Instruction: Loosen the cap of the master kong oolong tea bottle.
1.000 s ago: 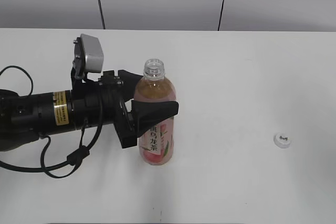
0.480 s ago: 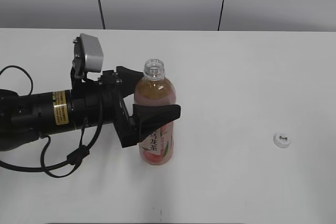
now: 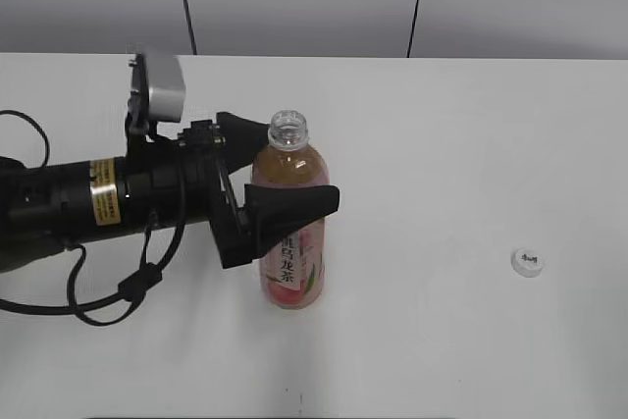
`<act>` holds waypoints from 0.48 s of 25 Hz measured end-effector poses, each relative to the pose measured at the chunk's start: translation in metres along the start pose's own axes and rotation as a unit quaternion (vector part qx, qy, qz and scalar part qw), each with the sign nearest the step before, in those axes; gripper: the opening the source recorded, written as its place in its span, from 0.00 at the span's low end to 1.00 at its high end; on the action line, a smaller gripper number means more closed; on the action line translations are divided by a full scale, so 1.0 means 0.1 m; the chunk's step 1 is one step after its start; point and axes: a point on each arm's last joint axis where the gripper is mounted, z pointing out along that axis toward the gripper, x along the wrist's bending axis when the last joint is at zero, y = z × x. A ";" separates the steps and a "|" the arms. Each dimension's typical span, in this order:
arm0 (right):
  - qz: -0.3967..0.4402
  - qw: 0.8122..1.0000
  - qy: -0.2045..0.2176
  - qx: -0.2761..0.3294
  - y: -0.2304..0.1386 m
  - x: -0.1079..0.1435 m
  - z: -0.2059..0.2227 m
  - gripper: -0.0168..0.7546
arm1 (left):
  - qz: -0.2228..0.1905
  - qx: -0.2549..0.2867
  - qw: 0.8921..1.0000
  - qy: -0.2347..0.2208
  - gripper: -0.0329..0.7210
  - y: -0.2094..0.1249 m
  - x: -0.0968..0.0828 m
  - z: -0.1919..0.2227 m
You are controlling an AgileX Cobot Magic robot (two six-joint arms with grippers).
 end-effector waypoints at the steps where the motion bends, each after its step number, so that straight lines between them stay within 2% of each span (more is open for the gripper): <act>1: -0.002 1.000 0.000 0.001 0.00 0.00 0.01 0.74 | 0.003 -0.004 1.000 0.000 0.86 0.05 -0.01 -0.01; 6: -0.005 1.000 -0.003 -0.013 0.01 -0.01 0.03 0.74 | 0.014 -0.015 1.000 -0.003 0.86 0.25 -0.07 -0.05; 12: -0.004 1.000 -0.008 -0.029 0.02 -0.02 0.10 0.74 | 0.007 -0.029 1.000 -0.007 0.86 0.39 -0.13 -0.09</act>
